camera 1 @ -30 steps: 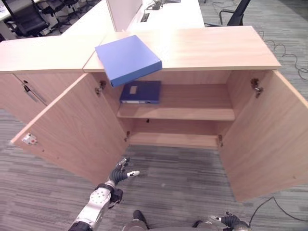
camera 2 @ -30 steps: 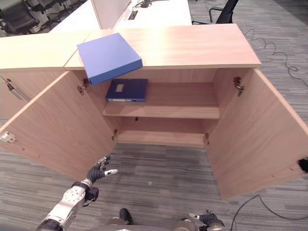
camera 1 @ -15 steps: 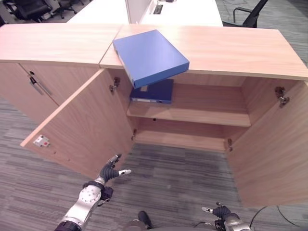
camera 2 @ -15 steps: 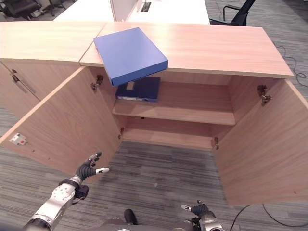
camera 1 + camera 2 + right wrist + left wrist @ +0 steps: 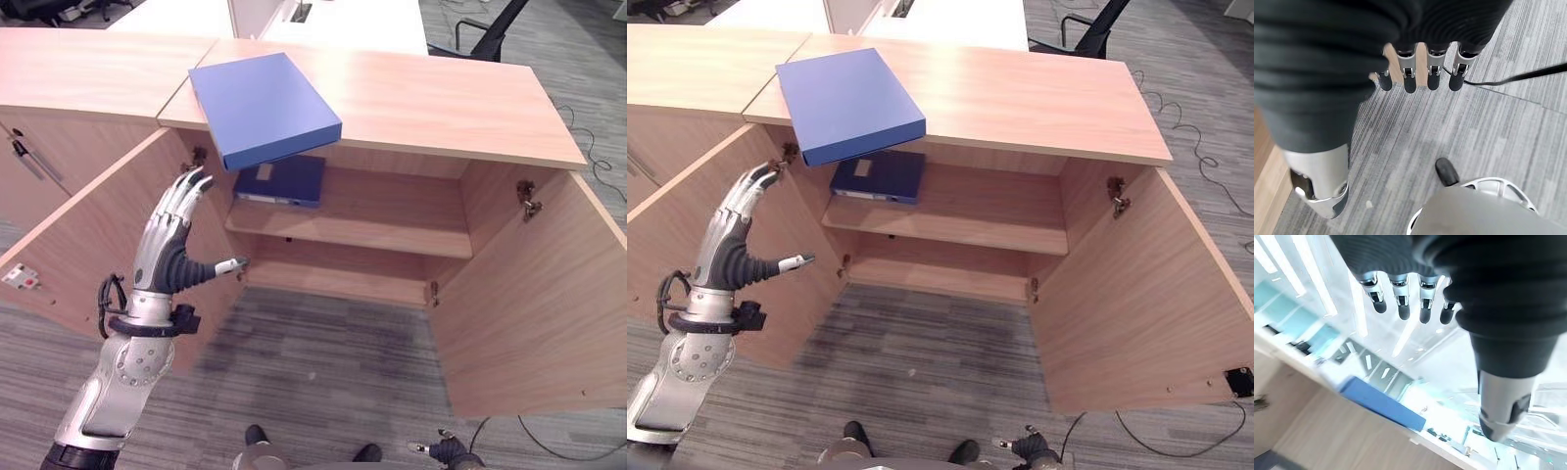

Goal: Put the empty folder in the office cabinet

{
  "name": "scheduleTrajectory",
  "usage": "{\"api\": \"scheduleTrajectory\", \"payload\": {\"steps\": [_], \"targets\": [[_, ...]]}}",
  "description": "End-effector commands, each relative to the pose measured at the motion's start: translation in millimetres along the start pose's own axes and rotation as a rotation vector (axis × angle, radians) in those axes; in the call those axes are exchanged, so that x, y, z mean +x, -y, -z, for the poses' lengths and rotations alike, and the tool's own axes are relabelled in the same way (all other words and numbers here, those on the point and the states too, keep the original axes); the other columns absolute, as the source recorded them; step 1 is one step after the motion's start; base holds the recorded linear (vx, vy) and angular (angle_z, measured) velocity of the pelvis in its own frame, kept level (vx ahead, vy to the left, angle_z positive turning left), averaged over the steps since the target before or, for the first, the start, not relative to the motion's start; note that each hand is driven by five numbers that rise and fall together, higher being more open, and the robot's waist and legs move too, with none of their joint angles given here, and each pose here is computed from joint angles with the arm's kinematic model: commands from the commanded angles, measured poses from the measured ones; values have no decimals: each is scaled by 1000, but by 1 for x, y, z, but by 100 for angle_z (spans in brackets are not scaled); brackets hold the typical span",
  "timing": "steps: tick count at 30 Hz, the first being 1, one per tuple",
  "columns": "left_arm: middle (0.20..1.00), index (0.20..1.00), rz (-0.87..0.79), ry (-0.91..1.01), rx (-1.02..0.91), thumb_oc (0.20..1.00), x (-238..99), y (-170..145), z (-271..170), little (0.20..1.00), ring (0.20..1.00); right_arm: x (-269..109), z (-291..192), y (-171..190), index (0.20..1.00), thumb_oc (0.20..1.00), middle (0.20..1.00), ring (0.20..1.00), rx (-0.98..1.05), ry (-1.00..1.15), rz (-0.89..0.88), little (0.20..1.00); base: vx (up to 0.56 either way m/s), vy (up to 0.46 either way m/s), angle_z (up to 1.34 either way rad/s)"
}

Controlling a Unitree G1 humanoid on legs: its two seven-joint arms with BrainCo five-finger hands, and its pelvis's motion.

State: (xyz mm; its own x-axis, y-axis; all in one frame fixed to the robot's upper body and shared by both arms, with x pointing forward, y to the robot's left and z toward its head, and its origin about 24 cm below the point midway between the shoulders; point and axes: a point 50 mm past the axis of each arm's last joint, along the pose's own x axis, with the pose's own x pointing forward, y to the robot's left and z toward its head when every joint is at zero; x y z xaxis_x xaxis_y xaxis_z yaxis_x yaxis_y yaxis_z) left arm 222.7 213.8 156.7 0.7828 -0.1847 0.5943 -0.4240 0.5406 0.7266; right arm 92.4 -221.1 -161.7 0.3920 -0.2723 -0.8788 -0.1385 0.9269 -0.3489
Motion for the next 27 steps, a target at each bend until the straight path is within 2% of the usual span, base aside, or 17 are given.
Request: {"api": "scheduleTrajectory", "payload": {"steps": [1,3,7,17,21,27], "targets": [[1000,1000,-150,203,173,1000,25,-17,-18,1000,1000,0,-14,-15,1000,1000,1000,1000,-26,51,-30,1000,0,0,0],[1000,1000,-173,287,310,1000,46,-18,-22,1000,1000,0,-14,-14,1000,1000,1000,1000,-35,52,-29,1000,13,13,-3],[1000,1000,-176,310,409,1000,64,-13,-18,1000,1000,1,-14,-10,1000,1000,1000,1000,-47,48,-19,1000,15,27,-10],[1000,1000,-125,219,753,1000,124,-2,15,1000,1000,4,-12,12,1000,1000,1000,1000,-63,25,36,1000,17,69,-5],[1000,1000,-83,195,843,1000,138,-3,23,1000,1000,4,-9,17,1000,1000,1000,1000,-43,13,54,1000,13,94,-8],[1000,1000,-61,51,859,1000,142,-7,46,1000,1000,3,-3,17,1000,1000,1000,1000,-22,-8,52,1000,18,71,-8]]}}
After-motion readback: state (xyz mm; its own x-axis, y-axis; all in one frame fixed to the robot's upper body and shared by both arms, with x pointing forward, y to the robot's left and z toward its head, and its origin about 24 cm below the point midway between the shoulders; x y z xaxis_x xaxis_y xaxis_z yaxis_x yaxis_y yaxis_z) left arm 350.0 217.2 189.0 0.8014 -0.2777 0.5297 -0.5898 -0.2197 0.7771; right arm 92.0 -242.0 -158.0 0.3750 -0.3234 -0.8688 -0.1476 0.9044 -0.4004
